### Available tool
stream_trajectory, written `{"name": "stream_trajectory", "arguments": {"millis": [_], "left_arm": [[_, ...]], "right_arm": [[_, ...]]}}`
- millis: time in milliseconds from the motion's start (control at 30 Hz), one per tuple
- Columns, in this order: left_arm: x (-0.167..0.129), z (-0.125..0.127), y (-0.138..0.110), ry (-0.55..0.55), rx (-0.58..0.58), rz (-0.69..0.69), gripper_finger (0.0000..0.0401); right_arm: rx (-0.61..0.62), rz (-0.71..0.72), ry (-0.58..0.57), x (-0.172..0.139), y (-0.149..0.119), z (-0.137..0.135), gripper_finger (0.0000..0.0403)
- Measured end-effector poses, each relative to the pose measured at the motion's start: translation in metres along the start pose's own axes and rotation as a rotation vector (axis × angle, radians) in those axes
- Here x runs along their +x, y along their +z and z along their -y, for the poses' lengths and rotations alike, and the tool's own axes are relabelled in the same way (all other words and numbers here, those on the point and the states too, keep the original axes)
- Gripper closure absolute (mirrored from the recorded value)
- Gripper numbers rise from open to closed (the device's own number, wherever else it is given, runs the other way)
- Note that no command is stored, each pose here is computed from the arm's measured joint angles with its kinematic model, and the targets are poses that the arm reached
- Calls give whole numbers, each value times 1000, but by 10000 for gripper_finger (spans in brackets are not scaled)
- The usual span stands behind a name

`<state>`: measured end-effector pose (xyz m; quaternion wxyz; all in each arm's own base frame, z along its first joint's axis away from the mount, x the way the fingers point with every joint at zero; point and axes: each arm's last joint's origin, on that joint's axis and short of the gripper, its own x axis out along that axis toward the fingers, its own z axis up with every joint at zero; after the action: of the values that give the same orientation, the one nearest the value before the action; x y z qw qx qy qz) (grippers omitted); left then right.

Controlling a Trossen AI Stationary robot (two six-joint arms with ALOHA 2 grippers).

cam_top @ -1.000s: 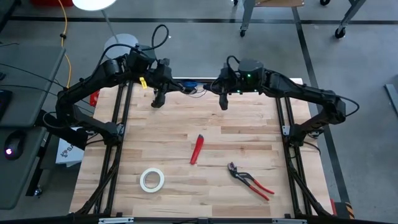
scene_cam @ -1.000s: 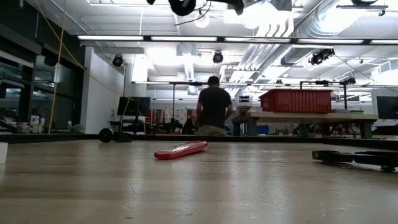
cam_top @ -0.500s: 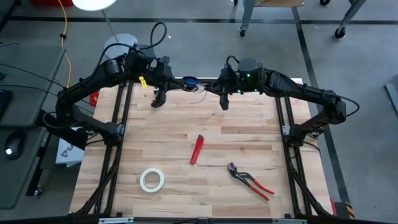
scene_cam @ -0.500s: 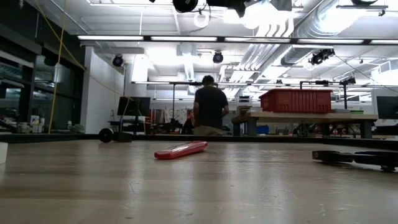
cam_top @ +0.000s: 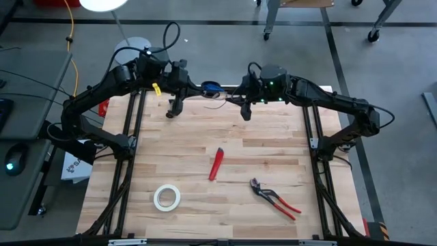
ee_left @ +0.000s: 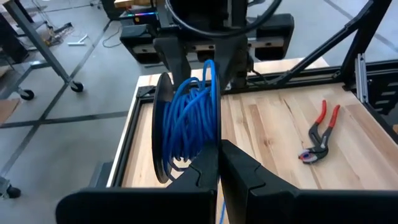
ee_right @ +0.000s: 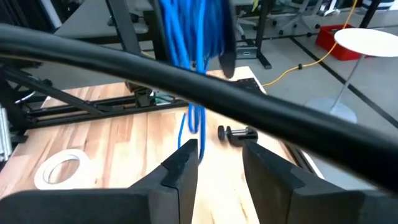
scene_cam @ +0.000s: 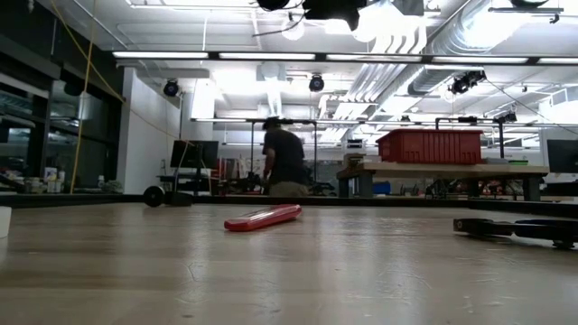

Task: Coil cords
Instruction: Uncoil the blue wire cable from the black spool

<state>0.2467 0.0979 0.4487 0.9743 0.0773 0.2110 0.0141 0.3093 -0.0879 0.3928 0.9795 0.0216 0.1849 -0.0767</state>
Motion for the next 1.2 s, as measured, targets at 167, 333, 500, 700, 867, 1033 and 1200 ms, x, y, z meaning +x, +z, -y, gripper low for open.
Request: {"name": "stream_trajectory", "arguments": {"millis": [167,333,500,700,867,1033,1200], "left_arm": [[0,0,0,2,2,5,401],[0,0,0,0,2,5,401],[0,0,0,1,8,4,401],[0,0,-2,-3,9,-21,401],[-1,2,-9,-16,-15,-95,401],[-1,2,-14,22,-34,-153,392],[-2,4,-18,11,-48,-201,353]], "right_arm": [[8,-5,3,1,-1,0,284],[8,-3,4,3,-1,0,284],[-1,-7,10,5,-2,0,320],[-8,-7,1,5,-2,0,395],[-9,-1,-2,2,0,0,401],[-7,-13,-8,-6,0,1,402],[-3,-10,-26,-15,2,2,402]]}}
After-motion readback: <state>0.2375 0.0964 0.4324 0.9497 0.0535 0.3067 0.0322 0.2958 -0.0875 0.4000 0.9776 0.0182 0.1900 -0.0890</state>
